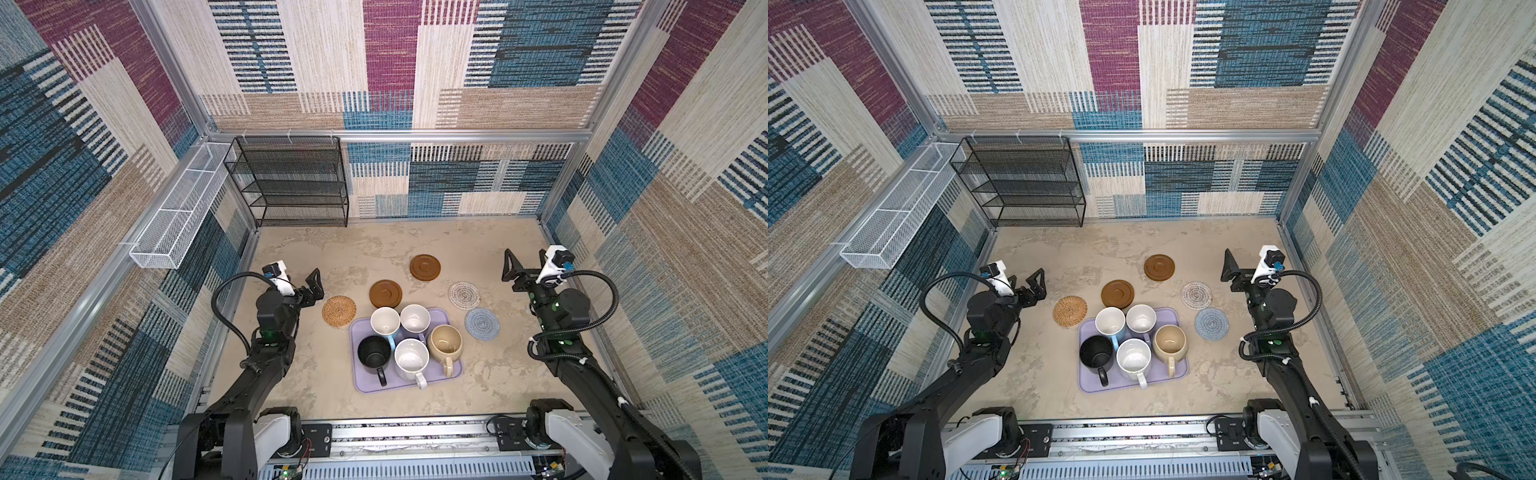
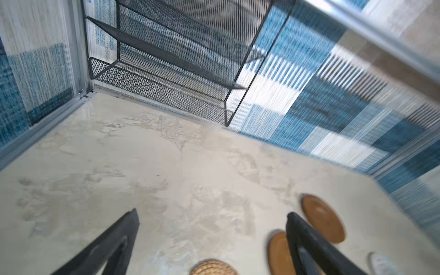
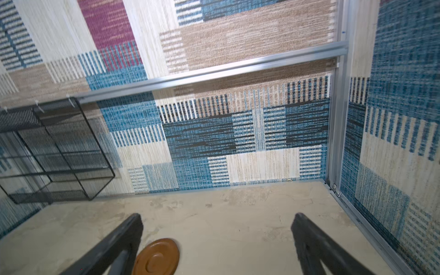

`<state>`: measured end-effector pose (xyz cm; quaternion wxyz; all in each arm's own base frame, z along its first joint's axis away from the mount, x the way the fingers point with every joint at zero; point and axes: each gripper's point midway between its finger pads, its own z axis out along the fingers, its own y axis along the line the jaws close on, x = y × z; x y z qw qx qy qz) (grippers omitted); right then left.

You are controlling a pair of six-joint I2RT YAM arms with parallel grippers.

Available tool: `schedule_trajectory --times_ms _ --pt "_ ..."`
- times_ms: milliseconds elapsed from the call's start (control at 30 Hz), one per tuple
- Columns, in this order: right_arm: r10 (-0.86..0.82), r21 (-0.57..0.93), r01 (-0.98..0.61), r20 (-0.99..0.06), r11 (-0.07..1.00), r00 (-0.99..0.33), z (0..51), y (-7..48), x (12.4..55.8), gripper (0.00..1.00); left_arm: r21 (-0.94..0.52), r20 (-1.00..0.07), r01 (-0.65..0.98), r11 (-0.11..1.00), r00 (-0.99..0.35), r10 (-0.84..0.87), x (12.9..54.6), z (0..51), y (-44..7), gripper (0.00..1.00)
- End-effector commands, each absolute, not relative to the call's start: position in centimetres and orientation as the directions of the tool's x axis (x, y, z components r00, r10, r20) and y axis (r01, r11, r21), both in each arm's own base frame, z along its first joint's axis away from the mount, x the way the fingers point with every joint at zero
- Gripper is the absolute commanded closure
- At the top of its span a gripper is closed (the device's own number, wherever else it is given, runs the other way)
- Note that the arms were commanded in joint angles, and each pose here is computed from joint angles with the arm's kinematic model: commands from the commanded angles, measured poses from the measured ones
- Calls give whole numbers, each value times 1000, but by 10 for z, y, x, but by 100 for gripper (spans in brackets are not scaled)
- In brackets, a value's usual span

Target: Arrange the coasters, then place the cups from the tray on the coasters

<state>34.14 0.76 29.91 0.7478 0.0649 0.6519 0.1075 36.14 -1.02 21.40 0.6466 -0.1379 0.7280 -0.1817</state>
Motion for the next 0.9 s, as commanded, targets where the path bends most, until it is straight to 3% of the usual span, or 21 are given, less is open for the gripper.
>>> schedule_trajectory --times_ms 0,100,233,433,700,867 --pt "429 429 19 -903 903 31 273 -5 332 0 -710 -697 -7 704 -135 -704 348 217 -11 2" --pt "435 431 -101 -900 896 14 273 15 315 0 -819 -557 -83 568 -120 -822 334 191 -5 2" --pt "425 420 -256 -904 871 -36 273 43 305 0 -772 -573 -114 625 -302 -762 338 180 -25 2" --pt "379 420 -305 -906 855 -187 258 62 320 0 -627 -573 -210 751 -529 -626 335 160 -47 6" --pt "273 363 -346 -920 866 -281 248 96 335 0 -371 -534 -272 888 -720 -444 323 119 -63 8" --pt "180 336 -421 -912 843 -369 235 134 343 0 -327 -467 -241 914 -800 -378 326 95 -80 18"
